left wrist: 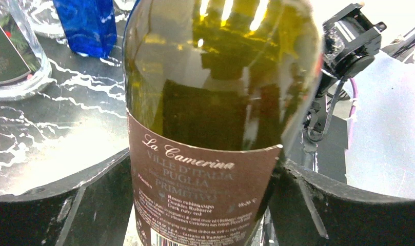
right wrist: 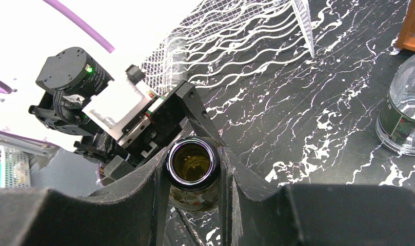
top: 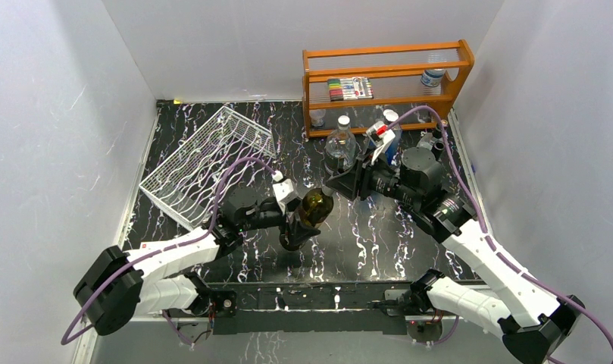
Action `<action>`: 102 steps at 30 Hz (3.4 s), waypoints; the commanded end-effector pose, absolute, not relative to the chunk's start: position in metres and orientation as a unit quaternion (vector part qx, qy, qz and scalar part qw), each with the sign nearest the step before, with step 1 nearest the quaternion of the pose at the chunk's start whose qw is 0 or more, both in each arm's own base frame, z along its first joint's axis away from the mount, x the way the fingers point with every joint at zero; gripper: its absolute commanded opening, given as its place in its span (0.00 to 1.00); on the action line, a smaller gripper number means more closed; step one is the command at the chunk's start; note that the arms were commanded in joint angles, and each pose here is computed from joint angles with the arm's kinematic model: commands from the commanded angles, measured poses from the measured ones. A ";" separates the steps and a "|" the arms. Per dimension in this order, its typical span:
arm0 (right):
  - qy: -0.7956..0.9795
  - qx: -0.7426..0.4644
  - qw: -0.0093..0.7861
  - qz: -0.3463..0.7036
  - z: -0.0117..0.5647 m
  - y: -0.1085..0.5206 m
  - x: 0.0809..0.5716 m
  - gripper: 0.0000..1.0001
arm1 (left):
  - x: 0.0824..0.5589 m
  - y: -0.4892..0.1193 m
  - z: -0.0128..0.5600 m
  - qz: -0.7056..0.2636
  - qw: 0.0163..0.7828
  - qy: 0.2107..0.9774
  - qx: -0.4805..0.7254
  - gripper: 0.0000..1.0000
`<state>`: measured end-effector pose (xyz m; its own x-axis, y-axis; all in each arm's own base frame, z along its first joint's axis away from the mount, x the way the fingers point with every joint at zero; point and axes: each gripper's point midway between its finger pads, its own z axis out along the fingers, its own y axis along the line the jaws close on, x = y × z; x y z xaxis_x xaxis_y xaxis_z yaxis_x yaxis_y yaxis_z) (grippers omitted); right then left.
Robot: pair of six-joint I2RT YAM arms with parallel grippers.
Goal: Put the wine bottle on the wine rack
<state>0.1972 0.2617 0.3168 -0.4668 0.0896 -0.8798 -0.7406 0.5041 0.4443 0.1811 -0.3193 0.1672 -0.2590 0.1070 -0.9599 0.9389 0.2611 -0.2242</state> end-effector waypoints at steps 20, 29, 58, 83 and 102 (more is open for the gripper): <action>0.686 -0.204 0.558 0.419 0.392 0.225 0.186 0.79 | 0.234 -0.281 0.265 -0.215 0.612 0.567 0.507 0.00; 0.704 -0.225 0.554 0.383 0.401 0.223 0.192 0.83 | 0.252 -0.245 0.253 -0.025 0.613 0.495 0.615 0.00; 0.831 -0.404 0.281 0.261 0.217 0.298 0.168 0.85 | 0.237 -0.242 0.200 0.030 0.602 0.384 0.699 0.00; 0.835 -0.450 0.194 0.252 0.157 0.311 0.146 0.74 | 0.235 -0.248 0.222 0.021 0.618 0.370 0.693 0.00; 0.836 -0.447 0.201 0.247 0.158 0.311 0.149 0.05 | 0.234 -0.247 0.227 0.018 0.625 0.373 0.686 0.00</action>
<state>0.1403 0.3076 0.1487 -0.5241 -0.6790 -0.5141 -0.8491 0.4630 0.2543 0.2265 -0.2295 0.1478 0.6461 0.6352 -0.4232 0.6092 -0.0951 0.7873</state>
